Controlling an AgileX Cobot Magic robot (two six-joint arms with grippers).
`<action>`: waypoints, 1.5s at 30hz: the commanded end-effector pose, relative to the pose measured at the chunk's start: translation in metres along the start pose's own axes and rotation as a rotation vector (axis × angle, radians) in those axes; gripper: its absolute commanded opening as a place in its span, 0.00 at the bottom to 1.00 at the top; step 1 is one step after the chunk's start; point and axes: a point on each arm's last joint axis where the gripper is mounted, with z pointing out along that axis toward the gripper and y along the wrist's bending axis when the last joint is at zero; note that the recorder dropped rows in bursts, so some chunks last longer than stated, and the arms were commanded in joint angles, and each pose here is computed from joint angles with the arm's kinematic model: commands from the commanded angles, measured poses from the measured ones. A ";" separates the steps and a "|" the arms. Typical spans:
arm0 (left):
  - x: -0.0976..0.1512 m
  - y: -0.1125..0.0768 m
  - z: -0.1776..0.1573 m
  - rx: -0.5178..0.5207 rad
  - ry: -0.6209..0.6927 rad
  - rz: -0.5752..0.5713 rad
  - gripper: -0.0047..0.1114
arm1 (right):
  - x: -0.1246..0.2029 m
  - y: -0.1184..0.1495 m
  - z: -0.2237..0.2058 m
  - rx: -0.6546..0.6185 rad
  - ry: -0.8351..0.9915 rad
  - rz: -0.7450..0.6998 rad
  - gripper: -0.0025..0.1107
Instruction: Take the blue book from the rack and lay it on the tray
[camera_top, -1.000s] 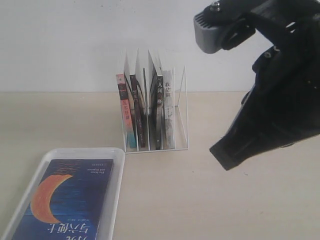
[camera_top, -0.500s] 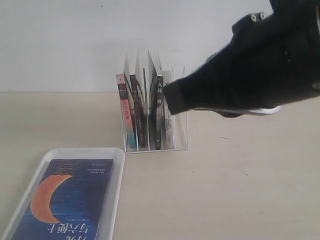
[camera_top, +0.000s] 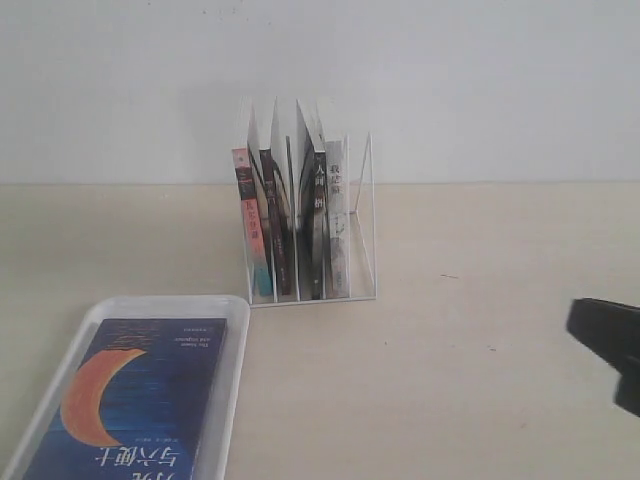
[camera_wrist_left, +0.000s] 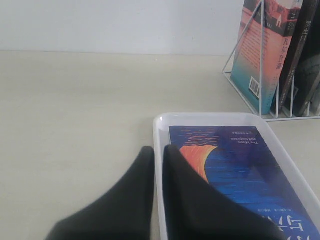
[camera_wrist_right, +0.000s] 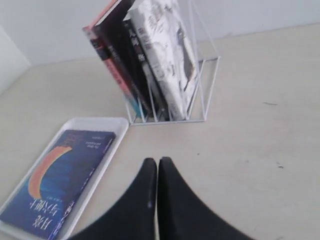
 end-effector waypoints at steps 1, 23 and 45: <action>0.001 0.000 0.000 -0.004 -0.004 -0.008 0.09 | 0.011 -0.016 -0.026 0.037 -0.172 0.026 0.02; 0.001 0.000 0.000 -0.004 -0.004 -0.008 0.09 | 0.046 -0.043 -0.056 0.191 -0.449 0.068 0.02; 0.001 0.000 0.000 -0.004 -0.004 -0.008 0.09 | 0.071 -0.052 -0.052 0.323 -0.129 -0.214 0.02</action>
